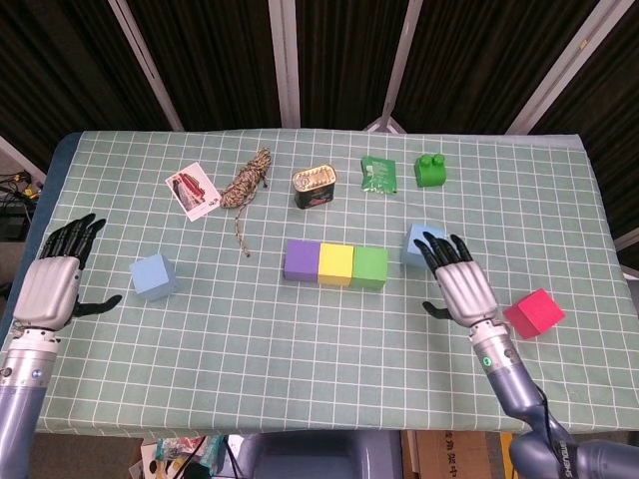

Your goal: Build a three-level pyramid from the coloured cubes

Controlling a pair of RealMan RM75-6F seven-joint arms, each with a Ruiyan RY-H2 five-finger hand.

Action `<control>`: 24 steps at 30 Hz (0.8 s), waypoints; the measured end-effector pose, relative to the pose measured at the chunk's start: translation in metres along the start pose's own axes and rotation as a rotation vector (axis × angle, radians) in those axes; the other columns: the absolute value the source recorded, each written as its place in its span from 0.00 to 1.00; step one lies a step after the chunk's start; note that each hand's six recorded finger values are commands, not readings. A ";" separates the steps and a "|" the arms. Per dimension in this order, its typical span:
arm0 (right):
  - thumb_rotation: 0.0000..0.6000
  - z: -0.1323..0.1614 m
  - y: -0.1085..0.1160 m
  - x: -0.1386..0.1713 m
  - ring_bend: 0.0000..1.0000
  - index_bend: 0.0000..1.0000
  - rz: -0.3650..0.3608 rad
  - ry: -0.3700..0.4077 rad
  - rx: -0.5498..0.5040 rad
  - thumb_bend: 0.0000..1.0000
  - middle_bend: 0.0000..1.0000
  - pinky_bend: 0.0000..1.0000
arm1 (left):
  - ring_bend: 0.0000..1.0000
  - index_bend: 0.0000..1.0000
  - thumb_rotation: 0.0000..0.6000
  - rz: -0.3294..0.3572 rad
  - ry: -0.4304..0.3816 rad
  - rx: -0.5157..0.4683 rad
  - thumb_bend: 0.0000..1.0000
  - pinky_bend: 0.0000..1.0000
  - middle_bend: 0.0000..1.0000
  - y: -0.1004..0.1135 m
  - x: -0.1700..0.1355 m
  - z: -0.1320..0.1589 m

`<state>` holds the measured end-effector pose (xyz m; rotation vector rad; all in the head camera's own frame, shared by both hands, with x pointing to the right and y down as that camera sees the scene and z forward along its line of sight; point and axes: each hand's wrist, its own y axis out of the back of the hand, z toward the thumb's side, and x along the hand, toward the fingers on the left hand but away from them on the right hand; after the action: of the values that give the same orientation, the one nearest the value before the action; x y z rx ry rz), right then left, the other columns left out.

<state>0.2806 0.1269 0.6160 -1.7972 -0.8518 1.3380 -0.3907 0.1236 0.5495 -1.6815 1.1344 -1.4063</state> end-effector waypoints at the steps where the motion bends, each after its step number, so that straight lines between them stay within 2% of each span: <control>1: 1.00 -0.004 0.001 0.004 0.10 0.00 -0.001 -0.011 -0.007 0.23 0.00 0.00 | 0.00 0.00 1.00 0.002 -0.002 0.001 0.10 0.06 0.00 0.000 0.000 0.000; 6: 1.00 -0.024 0.005 0.017 0.10 0.00 0.011 -0.059 -0.014 0.23 0.00 0.00 | 0.00 0.00 1.00 0.022 -0.012 0.002 0.08 0.06 0.00 0.002 0.001 0.004; 10: 1.00 -0.032 0.002 0.017 0.10 0.00 0.023 -0.076 -0.010 0.23 0.00 0.00 | 0.00 0.00 1.00 0.029 -0.020 0.003 0.08 0.06 0.00 0.002 0.000 0.007; 24: 1.00 -0.035 0.010 -0.038 0.10 0.00 0.063 -0.081 0.063 0.23 0.03 0.00 | 0.00 0.00 1.00 0.038 -0.017 0.016 0.08 0.06 0.00 0.003 0.001 0.007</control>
<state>0.3066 0.0843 0.6329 -1.7442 -0.7930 1.4711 -0.3842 0.1212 0.5458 -1.6497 1.1372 -1.3716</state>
